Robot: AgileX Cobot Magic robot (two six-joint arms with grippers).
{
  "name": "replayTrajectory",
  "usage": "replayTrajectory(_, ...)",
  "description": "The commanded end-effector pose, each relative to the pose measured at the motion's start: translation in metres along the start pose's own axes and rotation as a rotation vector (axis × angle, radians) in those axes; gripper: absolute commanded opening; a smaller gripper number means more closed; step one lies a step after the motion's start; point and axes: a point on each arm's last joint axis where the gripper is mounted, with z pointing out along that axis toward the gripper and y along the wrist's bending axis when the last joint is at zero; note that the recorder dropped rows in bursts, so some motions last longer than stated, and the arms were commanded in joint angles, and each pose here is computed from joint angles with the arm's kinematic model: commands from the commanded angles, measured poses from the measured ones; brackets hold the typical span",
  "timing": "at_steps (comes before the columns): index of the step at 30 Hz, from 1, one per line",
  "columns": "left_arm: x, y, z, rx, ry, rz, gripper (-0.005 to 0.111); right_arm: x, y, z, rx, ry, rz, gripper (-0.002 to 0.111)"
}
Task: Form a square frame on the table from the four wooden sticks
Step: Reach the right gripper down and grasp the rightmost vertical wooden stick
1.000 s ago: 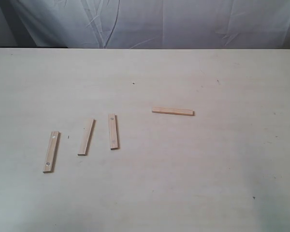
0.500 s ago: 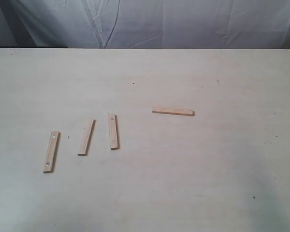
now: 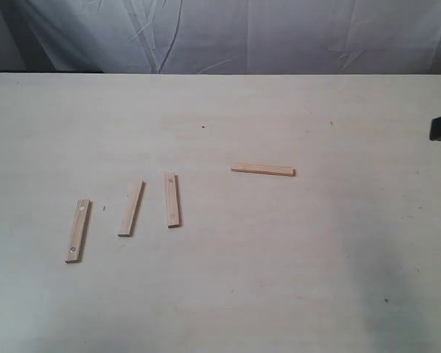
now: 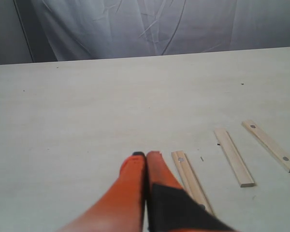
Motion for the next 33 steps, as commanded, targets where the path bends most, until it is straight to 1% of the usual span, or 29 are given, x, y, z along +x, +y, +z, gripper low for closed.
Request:
replayTrajectory(1, 0.0, 0.0, 0.0, 0.0, -0.014, -0.004, 0.0, -0.017, 0.021, 0.034, -0.04, 0.11, -0.06, -0.001)
replayTrajectory(6, 0.0, 0.0, 0.0, 0.0, -0.014, -0.004, 0.0, -0.029, 0.068, 0.064, -0.12, 0.192, -0.152, -0.001)
replayTrajectory(9, 0.0, 0.0, 0.0, 0.0, -0.014, -0.004, 0.0, -0.033, 0.103, 0.083, -0.163, 0.23, -0.209, -0.001)
replayTrajectory(17, 0.0, 0.0, 0.0, 0.0, -0.014, -0.004, 0.0, -0.024, 0.2, 0.123, -0.251, 0.338, -0.334, -0.001)
replayTrajectory(22, 0.0, 0.0, 0.0, 0.0, -0.014, -0.004, 0.0, -0.014, 0.255, 0.142, -0.251, 0.388, -0.383, -0.001)
replayTrajectory(25, 0.0, 0.0, 0.0, 0.0, -0.014, -0.004, 0.0, -0.006, 0.281, 0.155, -0.222, 0.411, -0.421, -0.001)
replayTrajectory(28, 0.0, 0.0, 0.0, 0.0, -0.014, -0.004, 0.0, -0.001, 0.3, 0.166, -0.168, 0.422, -0.431, -0.001)
replayTrajectory(31, 0.0, 0.0, 0.0, 0.0, -0.014, -0.004, 0.0, 0.0, 0.312, 0.177, -0.134, 0.422, -0.431, -0.001)
replayTrajectory(33, 0.0, 0.0, 0.0, 0.0, -0.014, -0.004, 0.0, 0.003, 0.317, 0.184, -0.125, 0.436, -0.434, 0.004)
